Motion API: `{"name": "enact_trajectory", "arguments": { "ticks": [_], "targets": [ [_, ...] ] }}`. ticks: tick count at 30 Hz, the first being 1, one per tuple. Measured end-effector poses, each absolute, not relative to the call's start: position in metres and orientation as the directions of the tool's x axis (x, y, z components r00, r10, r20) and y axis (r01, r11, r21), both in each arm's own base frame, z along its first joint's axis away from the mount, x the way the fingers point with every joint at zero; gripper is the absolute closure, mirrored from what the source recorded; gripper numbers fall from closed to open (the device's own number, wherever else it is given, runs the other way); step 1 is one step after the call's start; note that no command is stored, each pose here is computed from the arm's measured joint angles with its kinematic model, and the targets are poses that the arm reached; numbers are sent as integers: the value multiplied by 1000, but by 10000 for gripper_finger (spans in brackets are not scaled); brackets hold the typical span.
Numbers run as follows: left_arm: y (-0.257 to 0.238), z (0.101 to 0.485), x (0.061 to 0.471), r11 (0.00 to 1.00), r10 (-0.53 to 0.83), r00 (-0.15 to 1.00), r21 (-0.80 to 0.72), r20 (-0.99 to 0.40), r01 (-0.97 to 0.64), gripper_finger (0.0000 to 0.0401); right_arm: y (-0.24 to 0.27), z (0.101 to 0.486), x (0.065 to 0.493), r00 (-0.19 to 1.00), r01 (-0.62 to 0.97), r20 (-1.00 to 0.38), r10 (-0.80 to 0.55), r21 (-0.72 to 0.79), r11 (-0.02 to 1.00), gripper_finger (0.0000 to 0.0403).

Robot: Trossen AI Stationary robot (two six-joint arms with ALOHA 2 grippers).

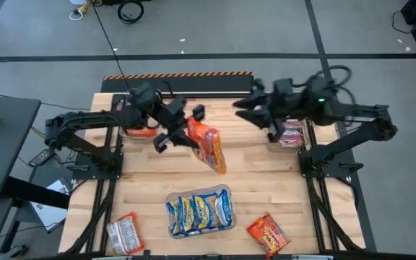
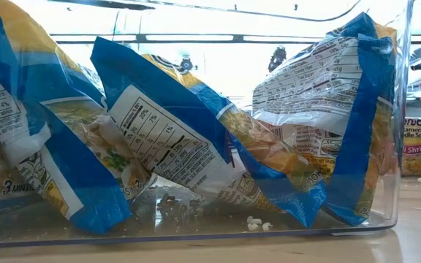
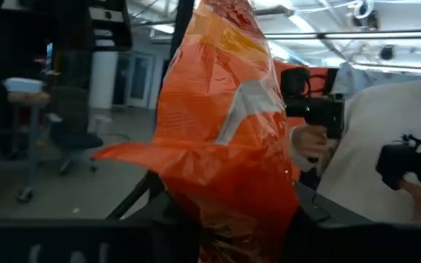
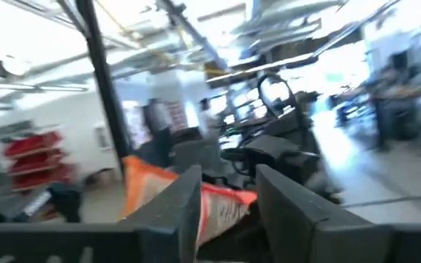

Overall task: Sort Maruchan noodles
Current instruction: Put the orange noodle pack into the top left transparent bin

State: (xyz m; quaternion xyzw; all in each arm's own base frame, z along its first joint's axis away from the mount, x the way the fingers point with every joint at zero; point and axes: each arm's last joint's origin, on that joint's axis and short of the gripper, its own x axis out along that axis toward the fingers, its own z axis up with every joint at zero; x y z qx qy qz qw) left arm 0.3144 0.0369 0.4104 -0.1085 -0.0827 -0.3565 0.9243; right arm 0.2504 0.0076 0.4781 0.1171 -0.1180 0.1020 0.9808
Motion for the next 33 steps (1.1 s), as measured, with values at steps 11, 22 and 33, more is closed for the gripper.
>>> {"name": "enact_trajectory", "arguments": {
  "ticks": [11,22,33],
  "targets": [
    [105,403,211,971,-197,954,-176,-225,159,280,0,484,197,986,61,144,-88,187,980,241],
    [165,340,137,871,444,275,338,-853,-357,280,0,465,215,990,137,-3,-140,230,963,243],
    [204,284,156,890,358,-84,367,-930,-270,280,9,458,224,994,105,-50,-95,301,948,243]
  ]
}}
